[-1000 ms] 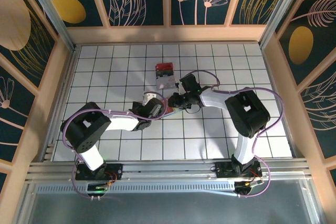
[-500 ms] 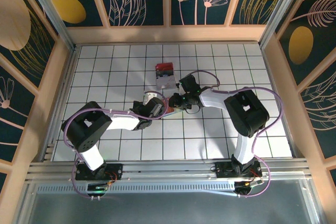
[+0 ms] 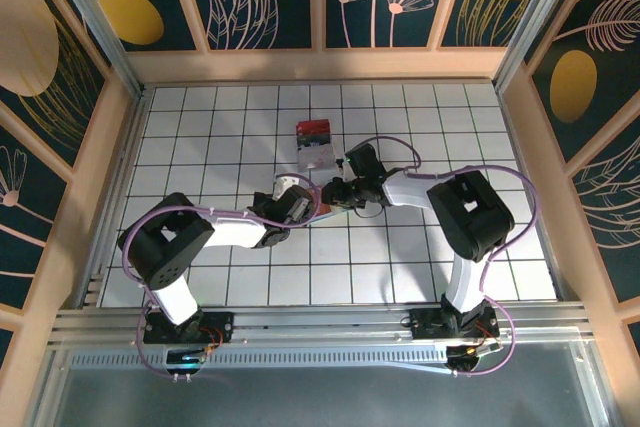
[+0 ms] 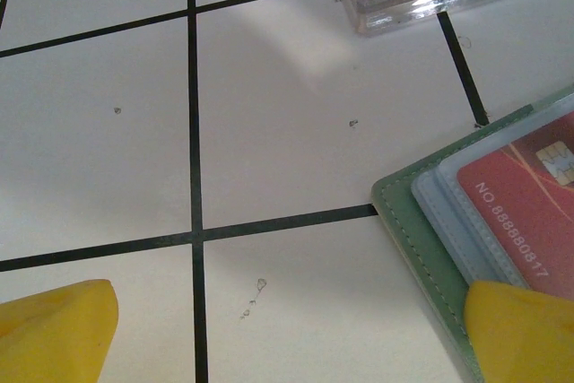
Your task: Take the credit cards out of the card holder
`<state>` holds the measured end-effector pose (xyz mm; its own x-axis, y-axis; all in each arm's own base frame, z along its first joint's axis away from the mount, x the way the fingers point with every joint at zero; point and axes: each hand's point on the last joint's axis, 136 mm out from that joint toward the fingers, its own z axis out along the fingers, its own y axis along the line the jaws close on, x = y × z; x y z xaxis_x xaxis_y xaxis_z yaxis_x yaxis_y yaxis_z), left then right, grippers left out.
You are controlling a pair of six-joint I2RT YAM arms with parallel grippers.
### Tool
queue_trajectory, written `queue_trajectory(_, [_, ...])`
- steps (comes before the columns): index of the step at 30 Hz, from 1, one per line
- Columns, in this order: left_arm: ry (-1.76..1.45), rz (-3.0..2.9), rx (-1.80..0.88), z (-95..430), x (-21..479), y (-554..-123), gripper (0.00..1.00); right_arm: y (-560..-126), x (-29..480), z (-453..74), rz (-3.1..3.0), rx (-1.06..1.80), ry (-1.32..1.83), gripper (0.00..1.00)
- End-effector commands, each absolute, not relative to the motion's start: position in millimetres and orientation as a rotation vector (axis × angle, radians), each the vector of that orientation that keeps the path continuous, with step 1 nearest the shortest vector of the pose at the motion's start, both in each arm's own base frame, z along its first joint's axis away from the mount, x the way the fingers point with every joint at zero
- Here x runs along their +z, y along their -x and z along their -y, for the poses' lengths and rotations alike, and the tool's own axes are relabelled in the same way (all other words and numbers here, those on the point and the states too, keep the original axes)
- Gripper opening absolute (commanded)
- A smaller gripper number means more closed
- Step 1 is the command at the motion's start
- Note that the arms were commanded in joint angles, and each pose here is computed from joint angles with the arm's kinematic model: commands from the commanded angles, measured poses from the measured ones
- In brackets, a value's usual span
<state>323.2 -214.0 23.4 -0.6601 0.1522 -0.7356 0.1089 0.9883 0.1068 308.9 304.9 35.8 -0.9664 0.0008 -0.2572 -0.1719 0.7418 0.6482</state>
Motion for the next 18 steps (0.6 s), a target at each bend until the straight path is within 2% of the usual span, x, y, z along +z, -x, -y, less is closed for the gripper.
queue_trajectory(1, [-0.269,-2.36,0.138,208.8,2.5,-314.8,0.99,-291.2,61.5,-319.2,-2.641,1.252,0.203,0.26])
queue_trajectory(18, [-0.312,-2.353,0.132,214.7,6.0,-317.9,0.99,-285.4,58.3,-329.5,-2.619,1.386,0.228,0.21])
